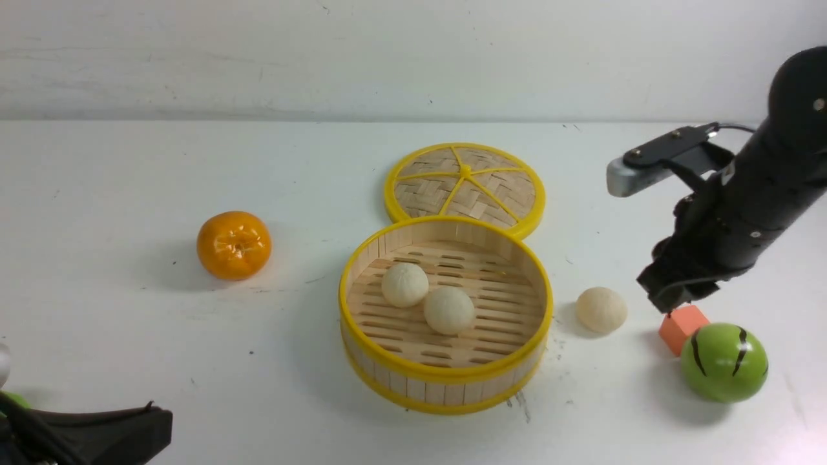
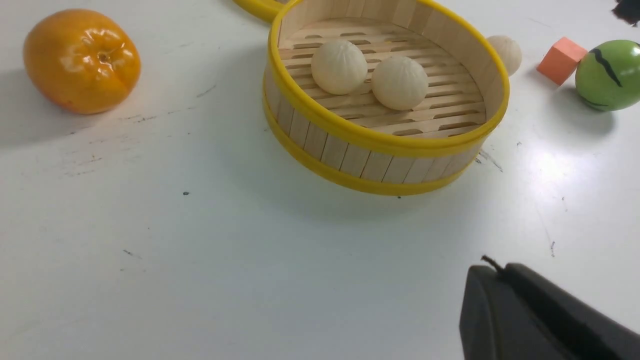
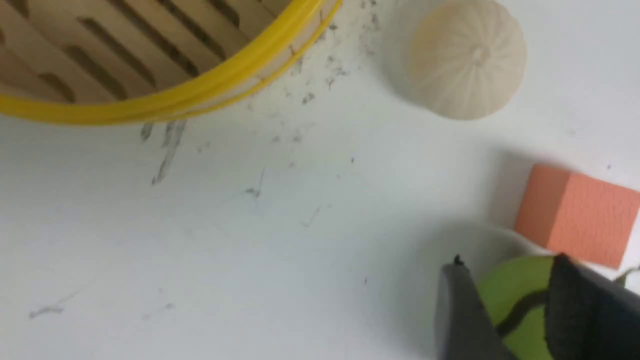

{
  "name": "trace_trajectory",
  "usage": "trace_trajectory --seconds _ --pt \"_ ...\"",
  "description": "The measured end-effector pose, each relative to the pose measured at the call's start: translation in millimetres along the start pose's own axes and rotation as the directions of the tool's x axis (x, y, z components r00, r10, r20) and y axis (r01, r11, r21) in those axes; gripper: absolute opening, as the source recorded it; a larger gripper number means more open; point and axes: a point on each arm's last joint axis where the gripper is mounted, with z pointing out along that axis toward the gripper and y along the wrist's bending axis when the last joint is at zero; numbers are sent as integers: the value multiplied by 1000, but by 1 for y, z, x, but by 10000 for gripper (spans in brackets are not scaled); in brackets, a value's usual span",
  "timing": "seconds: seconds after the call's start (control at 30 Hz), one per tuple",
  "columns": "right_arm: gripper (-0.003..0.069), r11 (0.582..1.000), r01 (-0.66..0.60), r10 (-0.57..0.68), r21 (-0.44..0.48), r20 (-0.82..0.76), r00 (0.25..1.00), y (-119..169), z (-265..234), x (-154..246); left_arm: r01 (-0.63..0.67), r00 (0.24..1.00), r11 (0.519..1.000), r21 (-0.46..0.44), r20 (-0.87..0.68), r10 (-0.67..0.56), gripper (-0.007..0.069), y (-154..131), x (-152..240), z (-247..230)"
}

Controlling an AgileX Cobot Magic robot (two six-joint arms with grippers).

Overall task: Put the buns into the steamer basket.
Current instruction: Use the right arm to grab a steamed stuffed bun, then use the right arm to put the steamed stuffed bun into the steamer

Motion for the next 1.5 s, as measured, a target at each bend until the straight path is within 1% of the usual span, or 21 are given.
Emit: trace_trajectory --seconds 0.03,0.07,0.13,0.23,0.37,0.47,0.53,0.57,0.63,0.67,0.7,0.83,0.87,0.9,0.93,1.07,1.13,1.17,1.23,1.33,1.5 --pt "387 1000 -4 4 9 20 1000 -3 13 -5 0 1000 1000 0 0 0 4 0 0 0" --pt "407 1000 -5 5 10 23 1000 -3 14 -5 0 1000 1000 0 0 0 4 0 0 0" --pt "496 1000 -9 8 19 41 999 -6 28 -11 0 1000 1000 0 0 0 4 0 0 0" --pt "575 1000 -13 12 21 39 999 -11 50 -18 0 1000 1000 0 0 0 4 0 0 0" --pt "575 1000 -17 16 16 20 1000 -15 71 -27 0 1000 1000 0 0 0 8 0 0 0" --pt "538 1000 -30 30 2 6 1000 -18 91 -35 0 1000 1000 0 0 0 12 0 0 0" --pt "485 999 -48 47 -16 -4 999 -19 105 -39 0 1000 1000 0 0 0 15 0 0 0" --pt "485 999 -48 47 -16 -4 999 -19 105 -39 0 1000 1000 0 0 0 15 0 0 0" --pt "408 998 -57 56 -30 -23 998 -19 115 -41 0 1000 1000 0 0 0 15 0 0 0" --pt "401 998 -57 56 -30 -22 998 -20 115 -41 0 1000 1000 0 0 0 15 0 0 0" --pt "368 998 -55 54 -29 -21 998 -20 115 -43 0 1000 1000 0 0 0 15 0 0 0" --pt "121 998 -44 44 -33 -19 999 -20 103 -53 0 1000 1000 0 0 0 15 0 0 0" --pt "97 999 -42 42 -34 -18 999 -20 103 -54 0 1000 1000 0 0 0 15 0 0 0" --pt "28 999 -33 33 -38 -10 999 -20 91 -63 0 1000 1000 0 0 0 16 0 0 0" --pt "25 999 -32 32 -38 -10 999 -19 91 -63 0 1000 1000 0 0 0 16 0 0 0" --pt "20 998 0 3 -57 49 999 -9 47 -85 0 1000 1000 0 0 0 16 0 0 0" --pt "20 995 25 -14 -96 109 994 6 12 -98 0 1000 1000 0 0 0 16 0 0 0" --pt "20 994 25 -13 -106 114 993 8 10 -99 0 1000 1000 0 0 0 16 0 0 0" --pt "20 983 42 -14 -176 159 987 28 -9 -107 0 1000 1000 0 0 0 18 0 0 0" --pt "20 968 76 -35 -241 171 985 50 -8 -112 0 1000 1000 0 0 0 18 0 0 0" --pt "43 957 118 -86 -266 129 988 76 34 -117 0 1000 1000 0 0 0 21 0 0 0"
